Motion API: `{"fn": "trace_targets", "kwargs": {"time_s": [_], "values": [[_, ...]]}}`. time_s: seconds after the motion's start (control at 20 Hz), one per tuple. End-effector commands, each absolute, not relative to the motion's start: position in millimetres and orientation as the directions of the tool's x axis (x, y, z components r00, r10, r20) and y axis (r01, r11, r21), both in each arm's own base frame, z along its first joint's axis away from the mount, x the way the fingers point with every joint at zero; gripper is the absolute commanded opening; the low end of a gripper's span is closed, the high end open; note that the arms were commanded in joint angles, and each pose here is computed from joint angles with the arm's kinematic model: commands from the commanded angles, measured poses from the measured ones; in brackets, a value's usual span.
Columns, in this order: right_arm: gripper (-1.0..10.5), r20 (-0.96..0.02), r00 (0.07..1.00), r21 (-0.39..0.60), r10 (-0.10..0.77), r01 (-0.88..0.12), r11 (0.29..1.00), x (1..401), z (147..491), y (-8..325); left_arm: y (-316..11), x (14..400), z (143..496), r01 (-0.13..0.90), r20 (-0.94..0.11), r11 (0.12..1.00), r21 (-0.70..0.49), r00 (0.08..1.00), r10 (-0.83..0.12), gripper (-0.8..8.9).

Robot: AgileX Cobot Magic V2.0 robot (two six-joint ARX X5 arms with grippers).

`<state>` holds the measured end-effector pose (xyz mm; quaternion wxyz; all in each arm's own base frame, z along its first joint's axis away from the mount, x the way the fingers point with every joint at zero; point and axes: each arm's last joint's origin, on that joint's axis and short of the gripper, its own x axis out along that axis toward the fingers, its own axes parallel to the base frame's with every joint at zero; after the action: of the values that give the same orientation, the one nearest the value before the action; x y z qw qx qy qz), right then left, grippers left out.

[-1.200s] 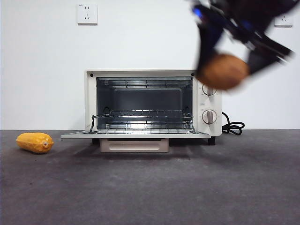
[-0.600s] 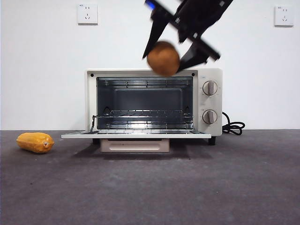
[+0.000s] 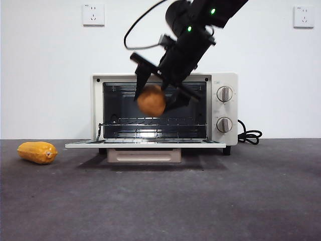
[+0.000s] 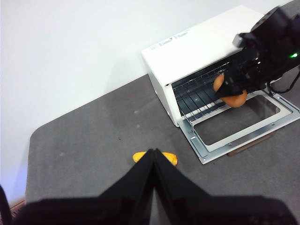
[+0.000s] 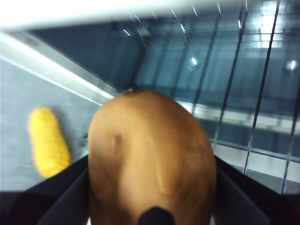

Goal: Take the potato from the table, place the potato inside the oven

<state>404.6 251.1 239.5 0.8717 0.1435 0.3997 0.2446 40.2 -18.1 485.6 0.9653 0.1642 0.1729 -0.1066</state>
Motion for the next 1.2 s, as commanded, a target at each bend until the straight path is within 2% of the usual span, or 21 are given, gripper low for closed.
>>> {"fn": "trace_targets", "kwargs": {"time_s": [0.05,0.25,1.2], "values": [[0.3,-0.631,0.573,0.432,0.522,-0.3,0.851,412.2,231.6,257.6,-16.3,39.2,486.3,0.245,-0.357,0.922,0.301,0.925,-0.129,-0.05],[0.3,-0.616,0.632,0.394,0.47,-0.27,0.879,416.9,231.4,258.0,-14.9,39.5,486.7,0.203,-0.343,0.916,0.345,0.936,-0.078,-0.05],[0.3,-0.578,0.732,0.335,0.361,-0.191,0.923,426.2,224.4,257.6,-14.9,39.5,486.7,0.212,-0.344,0.909,0.36,0.935,-0.082,-0.05]]}}
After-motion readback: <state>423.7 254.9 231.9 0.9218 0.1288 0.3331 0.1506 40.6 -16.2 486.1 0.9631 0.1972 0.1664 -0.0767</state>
